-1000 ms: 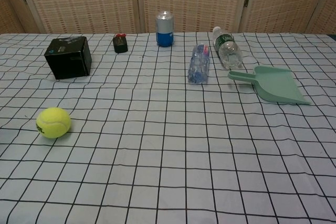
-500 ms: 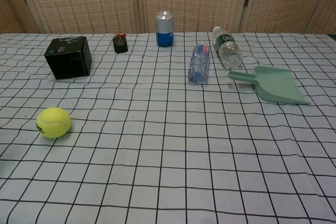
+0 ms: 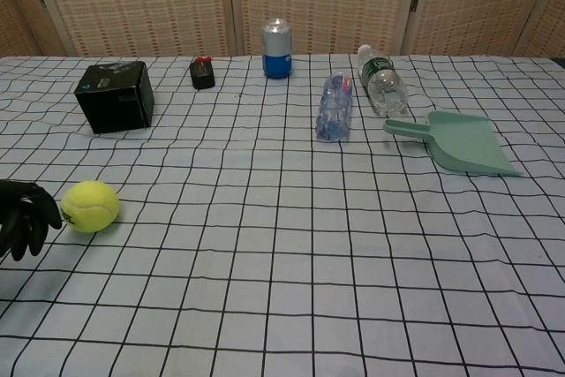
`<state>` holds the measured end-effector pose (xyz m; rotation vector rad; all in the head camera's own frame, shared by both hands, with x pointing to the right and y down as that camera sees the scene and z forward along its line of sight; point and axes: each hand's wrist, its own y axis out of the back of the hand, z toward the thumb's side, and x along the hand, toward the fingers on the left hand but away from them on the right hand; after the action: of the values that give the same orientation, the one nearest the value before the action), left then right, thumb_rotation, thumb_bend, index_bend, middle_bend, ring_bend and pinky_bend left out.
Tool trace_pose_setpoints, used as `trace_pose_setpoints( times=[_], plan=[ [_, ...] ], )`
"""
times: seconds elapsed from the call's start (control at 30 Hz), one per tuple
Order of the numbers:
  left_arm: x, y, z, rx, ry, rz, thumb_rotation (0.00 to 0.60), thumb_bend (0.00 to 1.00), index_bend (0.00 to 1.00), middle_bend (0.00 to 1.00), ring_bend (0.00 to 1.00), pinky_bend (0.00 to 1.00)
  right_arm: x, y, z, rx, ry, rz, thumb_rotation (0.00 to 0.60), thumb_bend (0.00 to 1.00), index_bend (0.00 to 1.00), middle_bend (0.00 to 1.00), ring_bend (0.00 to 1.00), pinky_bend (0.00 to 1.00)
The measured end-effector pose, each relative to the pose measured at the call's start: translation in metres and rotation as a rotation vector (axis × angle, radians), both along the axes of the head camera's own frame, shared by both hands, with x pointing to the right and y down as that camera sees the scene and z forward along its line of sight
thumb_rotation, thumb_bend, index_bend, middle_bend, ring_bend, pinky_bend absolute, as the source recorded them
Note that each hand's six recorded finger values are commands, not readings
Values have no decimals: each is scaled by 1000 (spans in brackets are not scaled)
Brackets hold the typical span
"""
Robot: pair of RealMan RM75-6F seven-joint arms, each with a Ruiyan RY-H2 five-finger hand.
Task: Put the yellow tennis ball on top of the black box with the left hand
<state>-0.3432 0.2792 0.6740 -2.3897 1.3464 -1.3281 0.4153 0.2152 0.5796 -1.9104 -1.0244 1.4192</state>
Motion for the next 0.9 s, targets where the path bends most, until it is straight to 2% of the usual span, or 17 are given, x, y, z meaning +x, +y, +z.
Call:
trace_pose_setpoints(
  times=[0.17, 0.5, 0.9],
  plan=[
    [5, 2, 9, -6, 14, -49, 600, 770, 459, 562, 563, 894, 0, 0, 1, -6, 3, 1, 600, 158, 56, 0, 0, 0],
    [15, 1, 18, 26, 30, -128, 600, 773, 441, 548, 548, 878, 1, 0, 1, -5, 2, 4, 600, 159, 56, 0, 0, 0],
    [17, -1, 32, 36, -3, -124, 600, 773, 436, 538, 540, 868, 2, -1, 0, -5, -2, 10, 600, 158, 56, 0, 0, 0]
  ],
)
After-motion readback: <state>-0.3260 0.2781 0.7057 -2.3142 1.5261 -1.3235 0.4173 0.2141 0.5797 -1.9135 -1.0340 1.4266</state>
